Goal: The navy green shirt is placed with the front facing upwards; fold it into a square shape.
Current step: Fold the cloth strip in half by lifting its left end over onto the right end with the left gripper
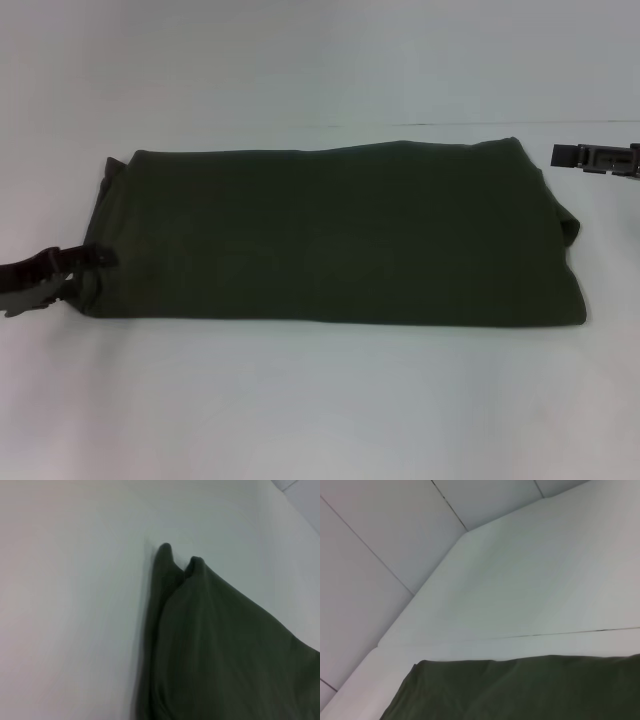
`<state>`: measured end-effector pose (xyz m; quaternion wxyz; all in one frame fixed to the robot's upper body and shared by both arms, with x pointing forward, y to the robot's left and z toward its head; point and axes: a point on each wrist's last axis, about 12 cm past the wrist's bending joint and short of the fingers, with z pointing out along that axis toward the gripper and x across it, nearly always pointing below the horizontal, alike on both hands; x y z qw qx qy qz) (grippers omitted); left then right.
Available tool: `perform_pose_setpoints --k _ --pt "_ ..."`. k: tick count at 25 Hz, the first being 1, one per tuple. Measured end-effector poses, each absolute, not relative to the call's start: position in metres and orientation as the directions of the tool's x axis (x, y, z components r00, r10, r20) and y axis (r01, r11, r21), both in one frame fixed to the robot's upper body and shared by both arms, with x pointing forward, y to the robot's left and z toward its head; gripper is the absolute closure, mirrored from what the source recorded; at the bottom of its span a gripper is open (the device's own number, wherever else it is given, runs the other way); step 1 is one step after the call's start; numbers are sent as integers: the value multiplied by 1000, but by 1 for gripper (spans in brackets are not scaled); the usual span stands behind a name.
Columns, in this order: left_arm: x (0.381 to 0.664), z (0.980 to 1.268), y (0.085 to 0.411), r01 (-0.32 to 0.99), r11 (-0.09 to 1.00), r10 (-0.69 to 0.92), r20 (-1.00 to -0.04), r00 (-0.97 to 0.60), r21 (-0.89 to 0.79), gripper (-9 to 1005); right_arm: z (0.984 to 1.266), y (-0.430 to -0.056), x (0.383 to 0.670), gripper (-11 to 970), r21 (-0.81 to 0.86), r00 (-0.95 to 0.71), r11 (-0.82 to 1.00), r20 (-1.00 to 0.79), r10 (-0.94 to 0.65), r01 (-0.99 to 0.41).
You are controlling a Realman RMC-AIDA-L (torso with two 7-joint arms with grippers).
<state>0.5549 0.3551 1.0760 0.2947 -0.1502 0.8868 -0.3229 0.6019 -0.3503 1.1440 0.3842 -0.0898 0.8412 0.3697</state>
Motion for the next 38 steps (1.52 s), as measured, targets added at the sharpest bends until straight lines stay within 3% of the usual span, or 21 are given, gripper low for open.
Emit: perform_pose_setpoints --k 20,38 --pt "546 1071 368 -114 767 -476 -440 -762 -632 115 1144 -350 604 34 550 -686 714 -715 136 -432" --pt "556 1067 348 -83 758 -452 -430 -781 -646 117 1146 -349 605 34 550 -683 711 -717 135 -437"
